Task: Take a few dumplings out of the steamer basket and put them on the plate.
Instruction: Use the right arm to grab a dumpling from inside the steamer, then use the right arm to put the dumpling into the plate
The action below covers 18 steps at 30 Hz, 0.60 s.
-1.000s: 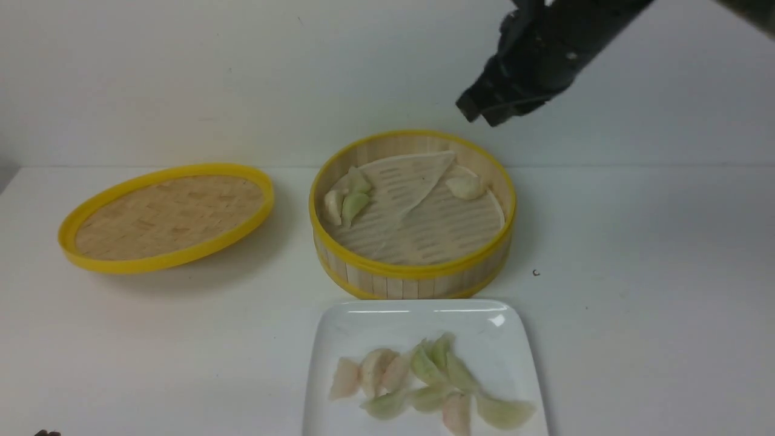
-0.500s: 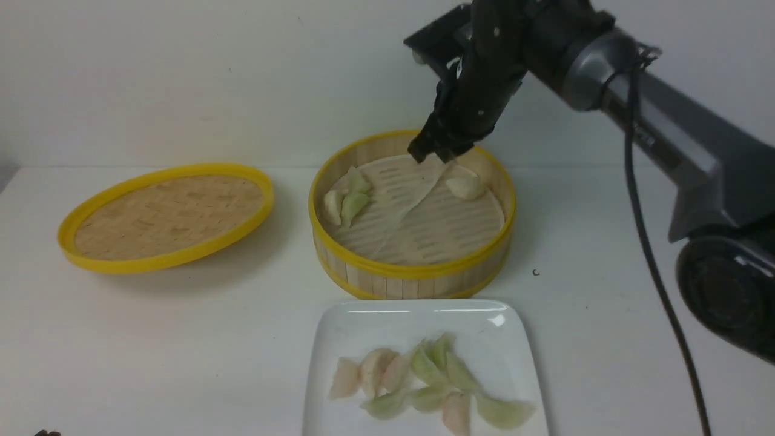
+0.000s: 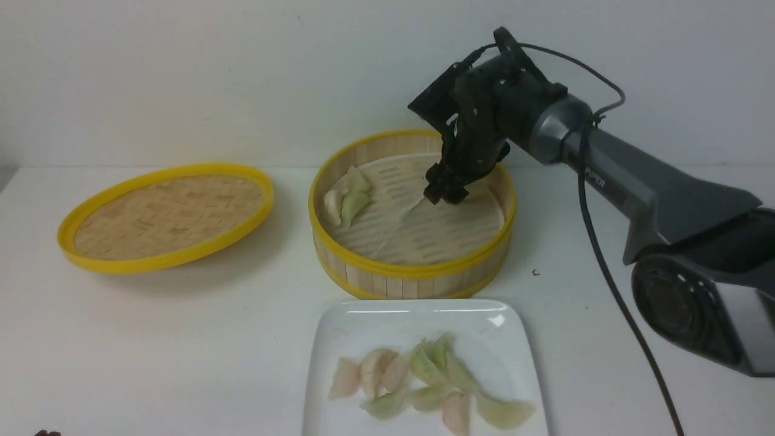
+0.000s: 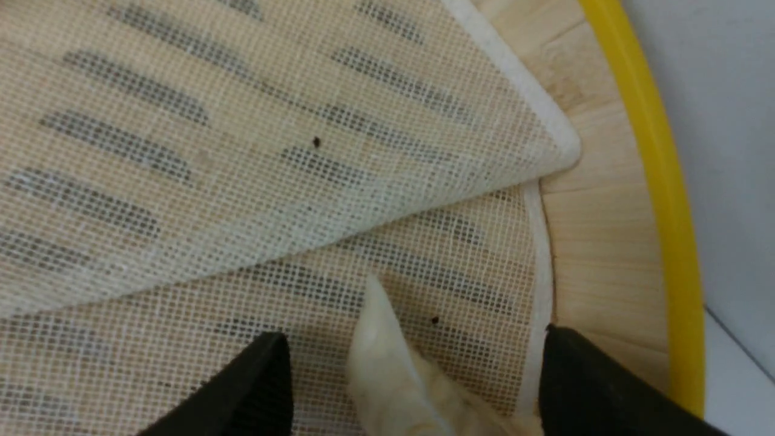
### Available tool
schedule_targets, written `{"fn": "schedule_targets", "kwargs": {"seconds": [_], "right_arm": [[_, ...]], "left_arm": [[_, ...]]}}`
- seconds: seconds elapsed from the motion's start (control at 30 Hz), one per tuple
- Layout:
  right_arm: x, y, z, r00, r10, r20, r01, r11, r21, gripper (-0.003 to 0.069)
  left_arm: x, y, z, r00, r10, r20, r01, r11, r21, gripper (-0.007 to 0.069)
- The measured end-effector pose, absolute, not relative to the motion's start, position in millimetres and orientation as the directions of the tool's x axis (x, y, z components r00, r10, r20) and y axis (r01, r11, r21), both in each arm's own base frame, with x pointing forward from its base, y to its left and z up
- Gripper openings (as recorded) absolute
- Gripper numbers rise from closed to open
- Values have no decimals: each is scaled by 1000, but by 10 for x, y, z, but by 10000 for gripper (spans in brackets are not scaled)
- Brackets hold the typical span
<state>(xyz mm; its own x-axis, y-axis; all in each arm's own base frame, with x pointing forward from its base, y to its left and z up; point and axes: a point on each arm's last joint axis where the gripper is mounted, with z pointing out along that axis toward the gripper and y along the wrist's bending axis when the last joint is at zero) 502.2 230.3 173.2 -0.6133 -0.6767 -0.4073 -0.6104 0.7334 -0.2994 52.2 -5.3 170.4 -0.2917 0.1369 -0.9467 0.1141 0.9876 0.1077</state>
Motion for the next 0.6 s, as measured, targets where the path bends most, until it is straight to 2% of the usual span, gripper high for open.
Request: {"fn": "schedule_targets", "kwargs": {"seconds": [0.07,0.1,0.13,0.23,0.27,0.4,0.5,0.6], "right_arm": [[5019,2301,1713,-618,-677,-399,-611,734,-297,469],[5012,2297,1709,-625,-675,-392,-610,736,-293,419],[5011,2296,1708,-626,-675,-390,-611,736,-293,410],[4989,2282,1723,-658,-655,-371,-595,755,-276,168],[4985,2281,1740,-663,-650,-372,-592,759,-272,152],[4928,2268,1992,-699,-603,-384,-553,797,-244,175],[4834,2265,2461,-695,-537,-479,-514,836,-192,175],[4608,2263,2991,-680,-468,-565,-518,851,-82,175]], "left_arm": [[522,-53,1704,-292,137,-947,114,988,108,-6],[522,-53,1704,-292,137,-947,114,988,108,-6],[522,-53,1704,-292,137,-947,114,988,108,-6],[522,-53,1704,-292,137,-947,114,988,108,-6],[522,-53,1704,-292,137,-947,114,988,108,-6],[522,-53,1704,-292,137,-947,114,988,108,-6],[522,-53,1704,-292,137,-947,114,988,108,-6],[522,-52,1704,-292,138,-947,114,988,109,-6]]}}
